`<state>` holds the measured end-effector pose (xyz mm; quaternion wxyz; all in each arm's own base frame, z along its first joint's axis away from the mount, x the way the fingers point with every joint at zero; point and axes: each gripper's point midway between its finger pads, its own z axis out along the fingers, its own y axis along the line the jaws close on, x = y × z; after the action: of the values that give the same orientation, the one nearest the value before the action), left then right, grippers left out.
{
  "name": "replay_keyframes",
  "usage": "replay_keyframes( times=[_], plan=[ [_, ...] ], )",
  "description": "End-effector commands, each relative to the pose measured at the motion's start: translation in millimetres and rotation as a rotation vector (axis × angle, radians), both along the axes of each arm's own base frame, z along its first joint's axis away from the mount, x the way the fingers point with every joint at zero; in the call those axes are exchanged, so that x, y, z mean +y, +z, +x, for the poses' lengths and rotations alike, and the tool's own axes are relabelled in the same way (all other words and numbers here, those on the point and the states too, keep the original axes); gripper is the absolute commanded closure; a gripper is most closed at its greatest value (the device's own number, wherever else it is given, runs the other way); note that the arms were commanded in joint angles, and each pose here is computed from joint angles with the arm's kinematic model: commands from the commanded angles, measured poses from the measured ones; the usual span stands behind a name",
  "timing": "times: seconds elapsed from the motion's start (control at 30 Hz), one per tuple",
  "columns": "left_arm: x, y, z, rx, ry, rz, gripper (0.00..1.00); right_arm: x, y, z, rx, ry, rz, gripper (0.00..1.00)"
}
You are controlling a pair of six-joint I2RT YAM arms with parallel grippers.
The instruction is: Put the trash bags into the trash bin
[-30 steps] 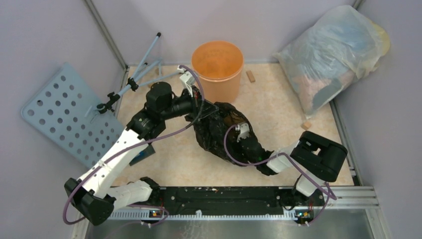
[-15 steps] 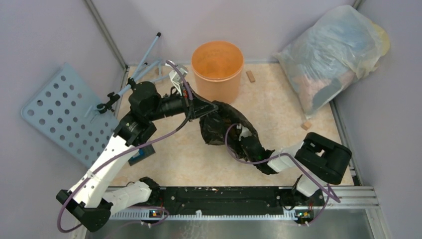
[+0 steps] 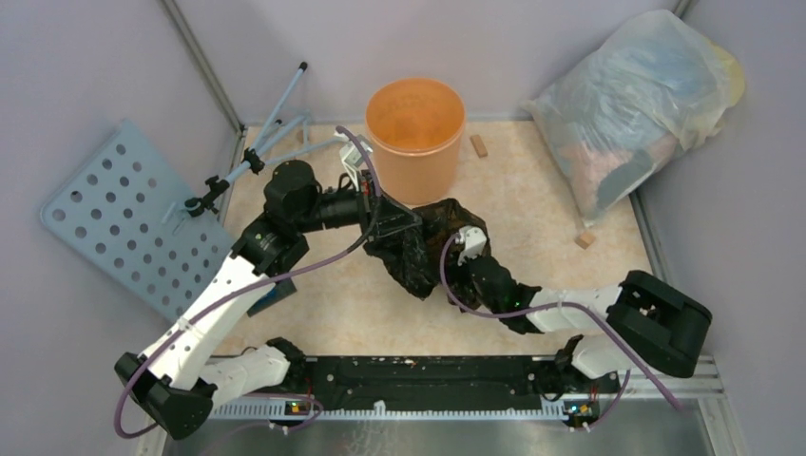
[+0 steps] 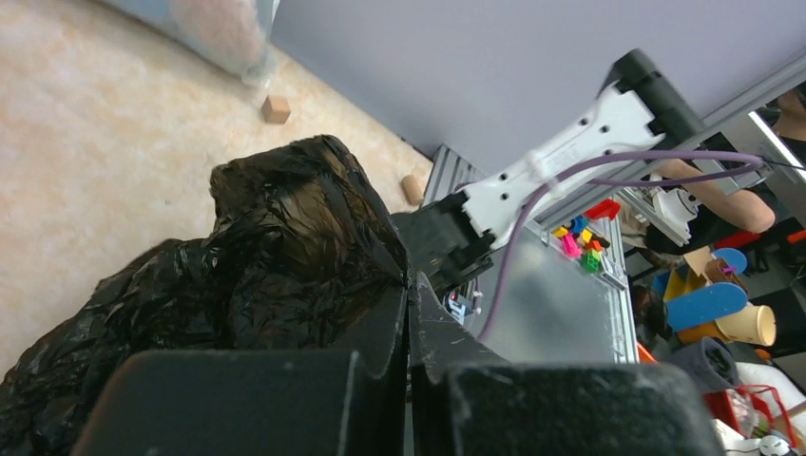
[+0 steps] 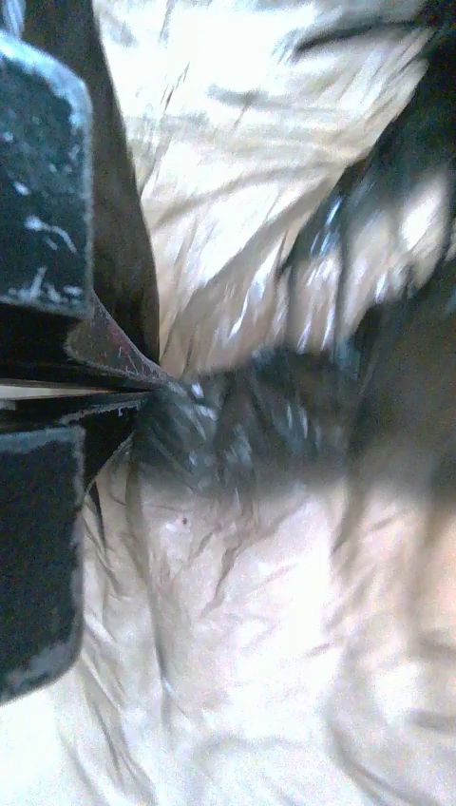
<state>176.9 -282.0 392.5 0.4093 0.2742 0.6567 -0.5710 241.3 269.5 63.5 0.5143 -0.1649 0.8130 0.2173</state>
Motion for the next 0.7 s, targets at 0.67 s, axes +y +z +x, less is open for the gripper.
replay_keyframes(
  times=[0.67],
  plan=[
    [-6,-27,3,0.008,-0.031,0.058,1.0,42,140,-47,-0.37,0.428,0.239,0.86]
  ],
)
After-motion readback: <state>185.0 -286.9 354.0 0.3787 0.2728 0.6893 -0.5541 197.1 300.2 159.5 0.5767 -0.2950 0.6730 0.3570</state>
